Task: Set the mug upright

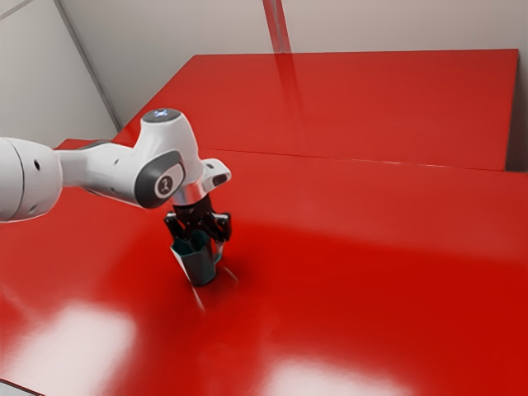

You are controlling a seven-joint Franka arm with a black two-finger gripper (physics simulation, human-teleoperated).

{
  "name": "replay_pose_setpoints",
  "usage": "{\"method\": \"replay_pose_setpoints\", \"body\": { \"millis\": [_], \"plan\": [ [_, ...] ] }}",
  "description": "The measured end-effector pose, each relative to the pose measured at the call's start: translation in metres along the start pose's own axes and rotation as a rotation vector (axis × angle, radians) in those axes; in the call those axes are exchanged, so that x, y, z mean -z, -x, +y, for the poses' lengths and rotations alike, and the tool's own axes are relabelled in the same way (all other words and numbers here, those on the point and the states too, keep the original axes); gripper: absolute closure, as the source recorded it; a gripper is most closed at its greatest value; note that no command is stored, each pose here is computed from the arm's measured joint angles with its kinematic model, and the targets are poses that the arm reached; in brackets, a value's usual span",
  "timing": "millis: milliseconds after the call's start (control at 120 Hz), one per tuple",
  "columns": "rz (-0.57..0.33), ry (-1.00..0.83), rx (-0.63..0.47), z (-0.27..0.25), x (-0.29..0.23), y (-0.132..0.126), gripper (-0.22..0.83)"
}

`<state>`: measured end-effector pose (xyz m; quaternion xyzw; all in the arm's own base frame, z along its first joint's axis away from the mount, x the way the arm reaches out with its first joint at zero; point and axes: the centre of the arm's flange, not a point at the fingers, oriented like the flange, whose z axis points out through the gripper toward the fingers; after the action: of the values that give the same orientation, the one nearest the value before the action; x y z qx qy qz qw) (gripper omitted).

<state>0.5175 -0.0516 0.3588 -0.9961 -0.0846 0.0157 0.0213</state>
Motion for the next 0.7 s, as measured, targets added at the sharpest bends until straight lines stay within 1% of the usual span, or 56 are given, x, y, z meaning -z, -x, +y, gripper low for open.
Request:
{"method": "replay_pose_setpoints", "body": {
  "millis": [117,258,367,450,608,700],
  "plan": [
    [0.029,0.010,-0.002,-0.001,0.020,0.002,0.18],
    [0.069,0.024,-0.005,-0.002,0.050,0.005,0.09],
    [0.115,0.032,-0.019,0.003,0.082,-0.003,0.05],
    [0.147,0.018,-0.040,0.004,0.108,-0.013,0.04],
    [0.183,-0.005,-0.070,0.000,0.155,-0.030,0.02],
    [0.201,-0.018,-0.082,-0.003,0.187,-0.035,0.01]
  ]
}}
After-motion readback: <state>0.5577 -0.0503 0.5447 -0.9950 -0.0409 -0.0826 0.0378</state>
